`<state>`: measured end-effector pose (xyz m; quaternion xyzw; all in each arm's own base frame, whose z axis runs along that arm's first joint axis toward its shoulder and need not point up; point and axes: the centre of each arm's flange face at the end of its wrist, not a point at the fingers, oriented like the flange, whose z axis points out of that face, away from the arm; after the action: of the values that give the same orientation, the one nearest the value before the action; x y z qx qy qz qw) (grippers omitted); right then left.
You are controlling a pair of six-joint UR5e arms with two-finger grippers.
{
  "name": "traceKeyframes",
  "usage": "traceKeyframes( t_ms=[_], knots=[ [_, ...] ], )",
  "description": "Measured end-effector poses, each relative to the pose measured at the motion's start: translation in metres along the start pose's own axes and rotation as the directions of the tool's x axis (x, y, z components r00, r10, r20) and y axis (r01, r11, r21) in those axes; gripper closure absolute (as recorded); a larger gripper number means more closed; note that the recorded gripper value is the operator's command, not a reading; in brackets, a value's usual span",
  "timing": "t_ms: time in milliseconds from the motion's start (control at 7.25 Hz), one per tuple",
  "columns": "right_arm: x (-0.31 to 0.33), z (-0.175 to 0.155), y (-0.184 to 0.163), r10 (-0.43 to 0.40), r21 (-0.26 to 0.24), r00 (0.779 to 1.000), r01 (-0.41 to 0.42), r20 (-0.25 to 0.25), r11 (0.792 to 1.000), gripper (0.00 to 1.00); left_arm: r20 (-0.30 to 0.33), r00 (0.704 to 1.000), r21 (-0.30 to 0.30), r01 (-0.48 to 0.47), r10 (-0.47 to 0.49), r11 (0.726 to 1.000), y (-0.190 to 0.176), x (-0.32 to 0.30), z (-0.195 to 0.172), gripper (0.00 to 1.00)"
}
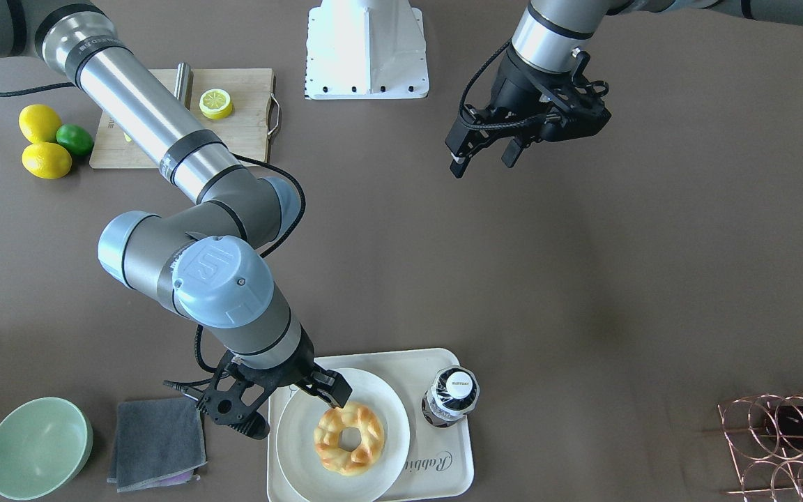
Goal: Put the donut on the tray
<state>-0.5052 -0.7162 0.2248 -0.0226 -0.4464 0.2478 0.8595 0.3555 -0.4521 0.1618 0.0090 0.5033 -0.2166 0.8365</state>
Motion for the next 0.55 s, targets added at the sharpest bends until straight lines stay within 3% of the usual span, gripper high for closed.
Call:
traceKeyframes(
  t_ms=[276, 552],
  knots=[
    [0.026, -0.05, -0.04, -0.173, -0.017, 0.985, 0.173, -0.018, 0.985, 0.0, 0.087, 0.989, 0.016, -0.125, 0.123, 0.992, -0.019, -0.013, -0.01, 0.02],
    [0.115, -0.101, -0.091, -0.334, -0.019, 0.94, 0.333, -0.066, 0.943, 0.0, 0.174, 0.924, 0.005, -0.347, 0.341, 0.938, -0.048, -0.033, -0.03, 0.03]
  ],
)
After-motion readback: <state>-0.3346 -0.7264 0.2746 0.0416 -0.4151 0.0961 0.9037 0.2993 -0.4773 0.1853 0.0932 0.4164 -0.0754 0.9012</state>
